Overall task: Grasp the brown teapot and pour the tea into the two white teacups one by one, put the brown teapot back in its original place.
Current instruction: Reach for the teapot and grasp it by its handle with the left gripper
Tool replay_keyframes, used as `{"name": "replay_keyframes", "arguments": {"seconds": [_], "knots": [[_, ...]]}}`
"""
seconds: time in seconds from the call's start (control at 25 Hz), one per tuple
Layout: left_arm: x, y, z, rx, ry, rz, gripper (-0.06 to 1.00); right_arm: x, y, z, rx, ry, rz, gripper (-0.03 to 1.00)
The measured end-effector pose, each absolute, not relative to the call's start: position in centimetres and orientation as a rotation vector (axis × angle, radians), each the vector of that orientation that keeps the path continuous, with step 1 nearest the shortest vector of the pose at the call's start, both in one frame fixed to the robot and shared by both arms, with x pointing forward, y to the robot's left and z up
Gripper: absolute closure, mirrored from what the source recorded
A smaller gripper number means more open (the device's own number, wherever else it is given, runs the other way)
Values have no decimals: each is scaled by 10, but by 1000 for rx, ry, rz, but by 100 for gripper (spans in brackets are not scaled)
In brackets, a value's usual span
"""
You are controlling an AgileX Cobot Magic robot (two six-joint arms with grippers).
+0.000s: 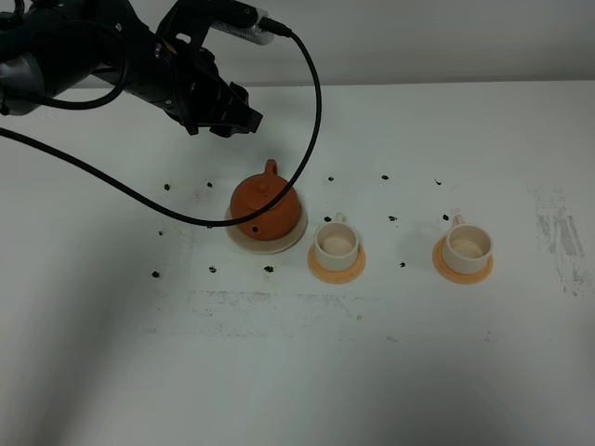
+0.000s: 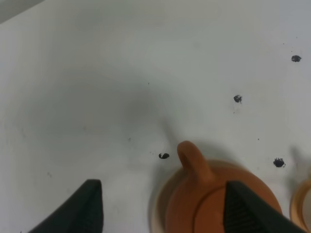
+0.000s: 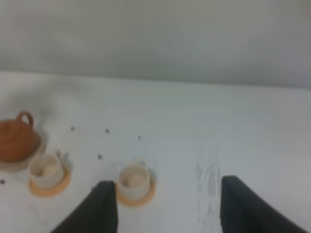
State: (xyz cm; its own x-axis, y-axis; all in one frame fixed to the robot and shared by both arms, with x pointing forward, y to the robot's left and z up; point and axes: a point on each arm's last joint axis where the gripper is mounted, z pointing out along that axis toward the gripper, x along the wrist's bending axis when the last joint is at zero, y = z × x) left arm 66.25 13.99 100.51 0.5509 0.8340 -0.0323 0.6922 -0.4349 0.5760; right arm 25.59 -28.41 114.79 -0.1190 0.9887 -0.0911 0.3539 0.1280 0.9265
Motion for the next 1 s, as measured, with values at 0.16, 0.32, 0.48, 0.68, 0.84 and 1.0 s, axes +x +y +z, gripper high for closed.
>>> {"name": "replay_keyframes", "arguments": {"seconds": [0.16, 0.32, 0.48, 0.68, 0.84, 1.0], "knots": [[663, 140, 1002, 2258, 1229, 345, 39, 240, -285, 1111, 1372, 1597, 970, 48], [666, 139, 987, 2288, 1244, 313, 39, 233, -286, 1081, 1408, 1597, 941, 48], [667, 138, 978, 2303, 1254, 294, 39, 228, -286, 1065, 1418, 1610, 926, 48], [668, 138, 979, 2297, 1251, 304, 39, 230, -287, 1055, 1443, 1634, 907, 48], [668, 137, 979, 2293, 1245, 310, 39, 232, -287, 1052, 1451, 1640, 896, 48], [668, 134, 980, 2290, 1237, 316, 39, 232, -288, 1052, 1453, 1631, 886, 48]]}}
